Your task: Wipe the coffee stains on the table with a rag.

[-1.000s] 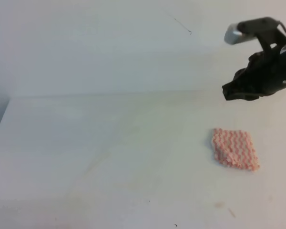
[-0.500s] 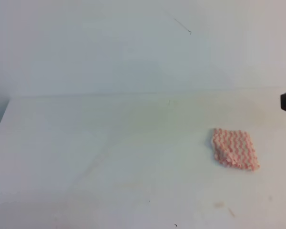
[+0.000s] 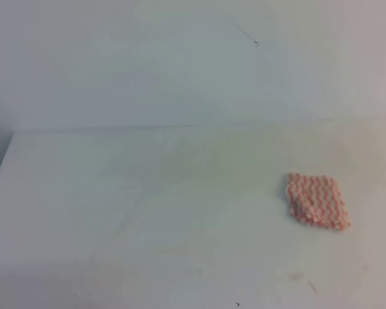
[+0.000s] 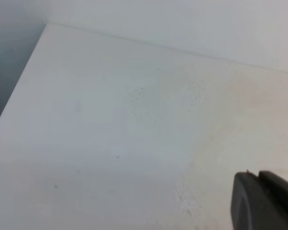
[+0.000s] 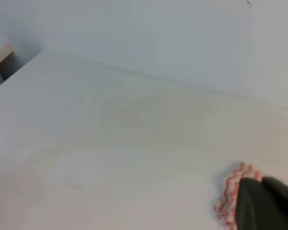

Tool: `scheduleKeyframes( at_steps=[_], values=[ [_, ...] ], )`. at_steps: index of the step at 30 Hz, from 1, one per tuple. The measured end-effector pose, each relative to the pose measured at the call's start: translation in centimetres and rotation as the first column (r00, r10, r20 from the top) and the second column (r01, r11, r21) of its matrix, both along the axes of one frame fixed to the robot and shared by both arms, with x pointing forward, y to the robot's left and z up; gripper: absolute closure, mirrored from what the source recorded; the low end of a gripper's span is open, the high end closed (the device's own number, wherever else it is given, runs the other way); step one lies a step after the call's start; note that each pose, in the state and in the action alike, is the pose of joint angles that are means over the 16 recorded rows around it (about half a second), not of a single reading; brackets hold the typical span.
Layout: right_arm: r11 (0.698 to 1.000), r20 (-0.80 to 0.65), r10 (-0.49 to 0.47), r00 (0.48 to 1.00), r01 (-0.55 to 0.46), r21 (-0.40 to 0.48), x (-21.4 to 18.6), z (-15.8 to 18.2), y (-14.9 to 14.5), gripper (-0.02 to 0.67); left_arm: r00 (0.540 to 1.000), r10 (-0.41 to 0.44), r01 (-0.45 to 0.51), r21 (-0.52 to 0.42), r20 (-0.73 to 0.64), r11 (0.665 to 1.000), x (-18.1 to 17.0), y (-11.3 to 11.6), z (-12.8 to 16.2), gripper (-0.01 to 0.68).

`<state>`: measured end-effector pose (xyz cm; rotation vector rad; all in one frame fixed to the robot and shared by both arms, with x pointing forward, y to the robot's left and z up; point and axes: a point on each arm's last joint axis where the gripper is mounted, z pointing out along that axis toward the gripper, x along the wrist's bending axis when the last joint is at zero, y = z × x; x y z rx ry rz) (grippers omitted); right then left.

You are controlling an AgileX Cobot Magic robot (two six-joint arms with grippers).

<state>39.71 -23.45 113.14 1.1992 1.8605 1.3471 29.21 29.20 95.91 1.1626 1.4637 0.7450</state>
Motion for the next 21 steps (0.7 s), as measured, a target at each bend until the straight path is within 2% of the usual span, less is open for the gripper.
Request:
scheduleKeyframes(
  at_steps=[5, 10, 15, 21],
  values=[
    [0.999, 0.029, -0.048, 0.998, 0.048, 0.007, -1.0, 0.6, -1.2, 0.652, 1.0, 0.0, 0.0, 0.0, -0.001, 1.0, 0.0, 0.0, 0.0, 0.674],
    [0.986, 0.105, -0.166, 0.981, 0.165, 0.016, -2.9, 1.8, -3.3, 0.652, 1.0, 0.0, 0.0, 0.0, -0.001, 1.0, 0.0, 0.0, 0.0, 0.674],
    [0.946, 0.22, -0.318, 0.922, 0.323, 0.014, -5.9, 3.1, -5.2, 0.652, 1.0, 0.0, 0.0, 0.0, -0.001, 1.0, 0.0, 0.0, 0.0, 0.674],
    [0.884, 0.385, -0.439, 0.811, 0.467, 0.024, -10.1, 4.3, -5.8, 0.652, 1.0, 0.0, 0.0, 0.0, -0.001, 1.0, 0.0, 0.0, 0.0, 0.674]
  ],
)
